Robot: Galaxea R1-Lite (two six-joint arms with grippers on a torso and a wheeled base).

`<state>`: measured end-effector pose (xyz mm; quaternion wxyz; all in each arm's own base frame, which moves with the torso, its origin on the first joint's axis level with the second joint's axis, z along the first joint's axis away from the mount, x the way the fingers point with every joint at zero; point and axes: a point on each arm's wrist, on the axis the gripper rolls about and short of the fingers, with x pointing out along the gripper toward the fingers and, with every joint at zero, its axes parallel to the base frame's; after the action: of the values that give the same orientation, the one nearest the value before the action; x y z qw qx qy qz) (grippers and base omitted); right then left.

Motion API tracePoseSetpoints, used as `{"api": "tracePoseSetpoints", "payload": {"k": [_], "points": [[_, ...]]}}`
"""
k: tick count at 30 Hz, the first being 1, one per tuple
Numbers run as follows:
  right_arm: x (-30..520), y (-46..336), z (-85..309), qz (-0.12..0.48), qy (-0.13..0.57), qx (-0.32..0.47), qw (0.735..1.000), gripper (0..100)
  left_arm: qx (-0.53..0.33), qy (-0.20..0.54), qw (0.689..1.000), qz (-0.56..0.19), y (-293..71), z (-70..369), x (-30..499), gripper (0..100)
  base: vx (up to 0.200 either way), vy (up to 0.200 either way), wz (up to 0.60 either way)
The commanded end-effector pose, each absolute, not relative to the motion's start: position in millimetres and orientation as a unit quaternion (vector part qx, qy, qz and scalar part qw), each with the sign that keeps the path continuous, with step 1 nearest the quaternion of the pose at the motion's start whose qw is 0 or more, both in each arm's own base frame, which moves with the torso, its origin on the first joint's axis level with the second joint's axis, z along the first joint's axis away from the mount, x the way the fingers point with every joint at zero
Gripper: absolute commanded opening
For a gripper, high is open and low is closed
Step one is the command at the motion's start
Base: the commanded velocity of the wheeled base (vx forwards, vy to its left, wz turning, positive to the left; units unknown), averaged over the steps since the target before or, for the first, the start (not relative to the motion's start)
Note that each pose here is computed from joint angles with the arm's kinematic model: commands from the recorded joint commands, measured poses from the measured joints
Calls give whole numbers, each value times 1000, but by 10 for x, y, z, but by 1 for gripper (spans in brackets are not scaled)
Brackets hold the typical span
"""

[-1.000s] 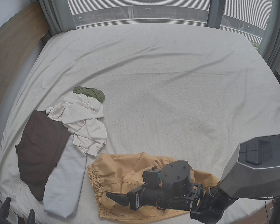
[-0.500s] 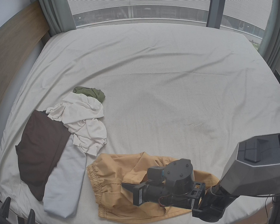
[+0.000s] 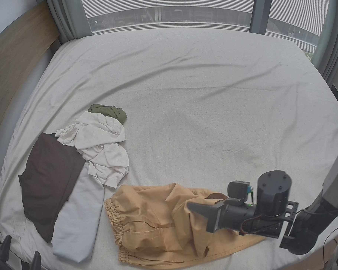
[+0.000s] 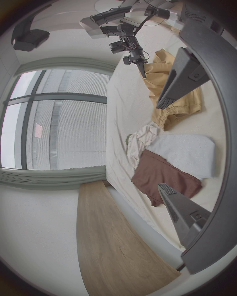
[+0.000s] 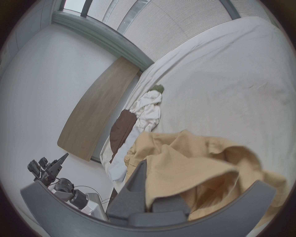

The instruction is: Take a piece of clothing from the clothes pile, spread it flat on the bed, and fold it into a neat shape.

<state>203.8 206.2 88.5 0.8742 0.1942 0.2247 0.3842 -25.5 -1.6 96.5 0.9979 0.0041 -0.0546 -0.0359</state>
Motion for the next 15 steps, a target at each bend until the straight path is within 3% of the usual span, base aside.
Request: {"api": "tracePoseSetpoints", "payload": {"k": [1,3,4,8,15], "points": [[1866,1635,1213,390,174,220,877,0,-15,-184,977,-108,-5,2177,-339,100,0,0,0],[1850,1609,1222,392,173,220,876,0,-27,-166,978,-122,-3,2192,-289,100,0,0,0],[1782,1552,1215,393,177,219,875,0,-69,-98,978,-168,-20,2148,-105,100,0,0,0],[1733,1477,1221,396,180,221,873,0,-114,-30,964,-237,-82,2174,124,100,0,0,0],[1806,1321,1410,395,141,232,878,0,-128,15,935,-329,-238,2493,484,100,0,0,0]]}}
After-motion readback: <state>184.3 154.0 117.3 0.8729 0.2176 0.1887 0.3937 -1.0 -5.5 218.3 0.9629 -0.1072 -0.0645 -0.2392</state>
